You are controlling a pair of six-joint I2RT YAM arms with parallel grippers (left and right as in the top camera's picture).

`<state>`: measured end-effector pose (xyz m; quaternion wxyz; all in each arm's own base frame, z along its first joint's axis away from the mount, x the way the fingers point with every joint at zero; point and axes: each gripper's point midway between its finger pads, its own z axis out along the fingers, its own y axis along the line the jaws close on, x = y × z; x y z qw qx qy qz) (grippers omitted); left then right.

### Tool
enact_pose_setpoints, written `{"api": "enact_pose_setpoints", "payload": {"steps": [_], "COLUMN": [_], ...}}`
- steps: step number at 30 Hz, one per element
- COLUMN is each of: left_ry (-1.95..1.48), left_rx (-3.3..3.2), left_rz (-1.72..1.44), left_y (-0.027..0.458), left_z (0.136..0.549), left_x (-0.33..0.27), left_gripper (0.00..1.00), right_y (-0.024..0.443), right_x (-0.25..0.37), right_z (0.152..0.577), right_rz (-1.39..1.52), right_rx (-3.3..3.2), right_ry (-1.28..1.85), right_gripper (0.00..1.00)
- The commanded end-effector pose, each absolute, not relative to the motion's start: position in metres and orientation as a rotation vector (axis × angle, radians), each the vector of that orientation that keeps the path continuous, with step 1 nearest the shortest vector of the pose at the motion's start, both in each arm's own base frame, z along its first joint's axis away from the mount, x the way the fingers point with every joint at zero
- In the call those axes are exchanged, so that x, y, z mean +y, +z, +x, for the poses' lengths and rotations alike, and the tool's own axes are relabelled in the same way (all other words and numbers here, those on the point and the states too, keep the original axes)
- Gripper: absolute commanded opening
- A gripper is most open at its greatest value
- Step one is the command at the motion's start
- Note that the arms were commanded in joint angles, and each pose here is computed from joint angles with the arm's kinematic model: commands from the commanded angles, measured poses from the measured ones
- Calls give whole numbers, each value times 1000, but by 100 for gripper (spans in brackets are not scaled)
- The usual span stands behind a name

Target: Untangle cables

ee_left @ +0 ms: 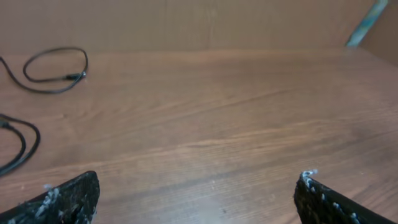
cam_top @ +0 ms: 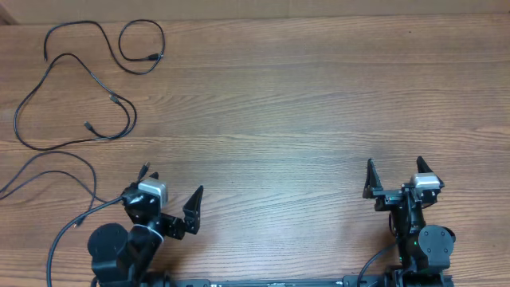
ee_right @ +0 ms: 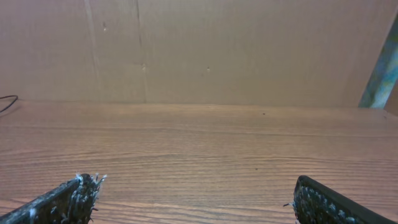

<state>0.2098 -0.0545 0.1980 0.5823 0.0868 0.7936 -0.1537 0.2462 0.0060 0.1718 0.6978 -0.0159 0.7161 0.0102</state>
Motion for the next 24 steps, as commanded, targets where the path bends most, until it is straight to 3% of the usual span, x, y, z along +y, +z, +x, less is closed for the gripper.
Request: {"api": "enact_pose_setpoints", "payload": {"steps": [1, 15, 24], "left_ry": [-343, -231, -203], "left_rx": [1789, 1600, 1586], "left_rz": [226, 202, -59], "left_y": [193, 194, 172], "left_z": [213, 231, 246], "left_x": [-55, -41, -9], "left_gripper": [100, 100, 100], "right_y": [170, 170, 170], "right_x": [7, 7, 7], "right_z": [246, 246, 246], "right_rz": [-36, -36, -36], "right_rx": [1594, 1594, 1594], "right_ry": [27, 27, 27], "right_gripper": [100, 100, 100]}}
